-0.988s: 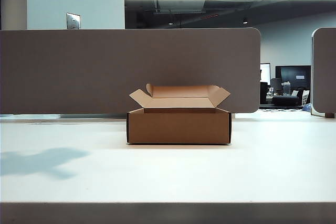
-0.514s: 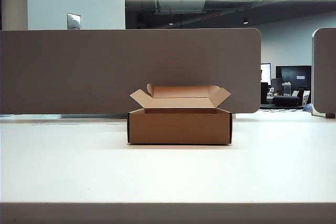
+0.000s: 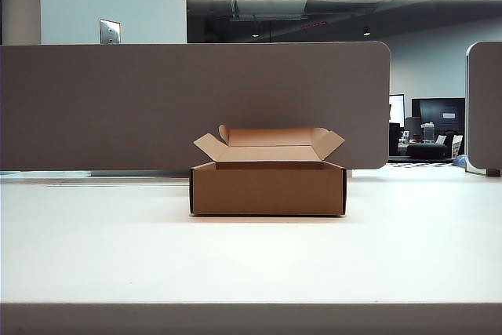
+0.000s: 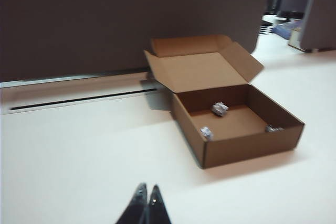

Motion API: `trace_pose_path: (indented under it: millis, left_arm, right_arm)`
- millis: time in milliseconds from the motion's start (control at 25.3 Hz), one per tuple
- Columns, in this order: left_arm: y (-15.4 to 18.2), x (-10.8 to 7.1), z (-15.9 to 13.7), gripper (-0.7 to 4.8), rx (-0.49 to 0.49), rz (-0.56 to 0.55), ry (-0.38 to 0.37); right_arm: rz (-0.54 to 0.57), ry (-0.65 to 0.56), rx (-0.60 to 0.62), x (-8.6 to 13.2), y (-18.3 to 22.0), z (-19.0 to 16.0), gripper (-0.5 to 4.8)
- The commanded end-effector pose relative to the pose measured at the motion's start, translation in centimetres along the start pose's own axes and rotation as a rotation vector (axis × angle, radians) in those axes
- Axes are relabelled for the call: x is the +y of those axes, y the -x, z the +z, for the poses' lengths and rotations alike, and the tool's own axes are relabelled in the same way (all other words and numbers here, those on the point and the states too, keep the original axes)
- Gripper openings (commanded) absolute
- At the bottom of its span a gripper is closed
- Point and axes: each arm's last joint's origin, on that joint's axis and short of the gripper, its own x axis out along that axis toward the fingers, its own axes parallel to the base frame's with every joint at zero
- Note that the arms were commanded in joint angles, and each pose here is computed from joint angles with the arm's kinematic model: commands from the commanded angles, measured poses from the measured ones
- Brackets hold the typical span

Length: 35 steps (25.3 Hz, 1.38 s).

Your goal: Pick up all the paper balls on the table and put them in the paper box.

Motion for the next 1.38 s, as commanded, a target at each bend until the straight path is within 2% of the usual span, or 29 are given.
trace_pose_path:
  millis: [40, 237, 356, 514, 593, 712, 870, 1107, 1226, 1384]
  left_arm:
    - [-0.9, -0.3, -1.4, -0.06, -0.023, -0.063, 0.015]
    - [-1.7, -0.6, -3.5, -0.06, 0.008, -0.135, 0.037]
    - [-1.8, -0.7, -4.3, -0.06, 0.022, -0.135, 0.036]
    - [-1.3, -0.6, -5.2, -0.06, -0.01, -0.134, 0.038]
    - [-1.4, -0.5, -5.5, -0.06, 0.014, -0.125, 0.036]
    - [-1.6, -0.4, -5.6, -0.06, -0.016, -0.096, 0.038]
    - [-2.2, 0.3, -6.8, -0.06, -0.043, 0.008, 0.045]
    - [-2.6, 1.3, -8.4, -0.06, -0.021, 0.092, 0.061]
    - [-2.7, 1.9, -8.9, -0.06, -0.009, 0.102, 0.054]
    - [-2.4, 3.0, -9.0, -0.06, -0.004, 0.149, 0.051]
  right_arm:
    - [-0.01, 0.003, 0.02, -0.1, -0.8, -1.3, 0.53]
    - [0.004, 0.149, -0.036, -0.2, -1.1, -3.1, 0.54]
    - [0.006, 0.149, -0.076, -0.3, -0.6, -3.7, 0.54]
    - [0.006, 0.148, -0.138, -0.4, 0.6, -4.7, 0.53]
    - [0.004, 0.149, -0.132, -0.4, 0.5, -5.0, 0.53]
    - [0.047, 0.163, -0.122, -0.3, 0.3, -5.4, 0.53]
    - [0.054, 0.165, -0.11, -0.4, -0.7, -7.2, 0.52]
    - [0.052, 0.132, -0.118, -0.5, -1.9, -9.5, 0.35]
    - [0.048, 0.132, -0.082, -0.6, -2.4, -10.9, 0.11]
    - [0.052, 0.132, -0.046, -0.8, -3.0, -13.0, 0.08]
